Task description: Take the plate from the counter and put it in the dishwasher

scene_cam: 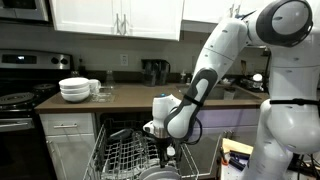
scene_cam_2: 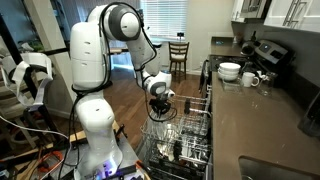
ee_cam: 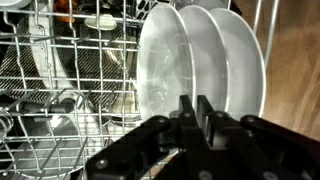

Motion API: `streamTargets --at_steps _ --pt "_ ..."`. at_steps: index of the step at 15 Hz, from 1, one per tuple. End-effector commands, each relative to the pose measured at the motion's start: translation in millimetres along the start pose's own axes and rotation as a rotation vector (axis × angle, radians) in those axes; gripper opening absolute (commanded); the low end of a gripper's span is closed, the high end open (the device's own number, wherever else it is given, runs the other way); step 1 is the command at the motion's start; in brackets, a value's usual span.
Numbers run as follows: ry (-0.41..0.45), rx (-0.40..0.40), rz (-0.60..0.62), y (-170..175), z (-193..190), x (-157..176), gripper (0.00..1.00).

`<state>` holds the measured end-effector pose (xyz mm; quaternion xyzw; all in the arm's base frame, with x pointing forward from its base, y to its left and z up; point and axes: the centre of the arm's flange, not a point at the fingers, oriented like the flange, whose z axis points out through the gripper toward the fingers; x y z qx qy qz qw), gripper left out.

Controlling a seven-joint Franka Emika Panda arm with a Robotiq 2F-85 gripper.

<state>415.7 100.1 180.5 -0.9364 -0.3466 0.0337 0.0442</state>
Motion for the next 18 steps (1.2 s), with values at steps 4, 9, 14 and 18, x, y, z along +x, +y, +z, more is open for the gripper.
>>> streamTargets --at_steps 4,9,14,18 --pt "-0.023 0.008 0.01 -2 -11 2 0.6" --pt "-0.051 -0.082 0.008 -24 -39 -1 0.94" --pt "-0.01 -0.274 -0.028 -56 -73 0 1.0" --pt "-0.014 -0.216 -0.029 -41 -62 11 1.0"
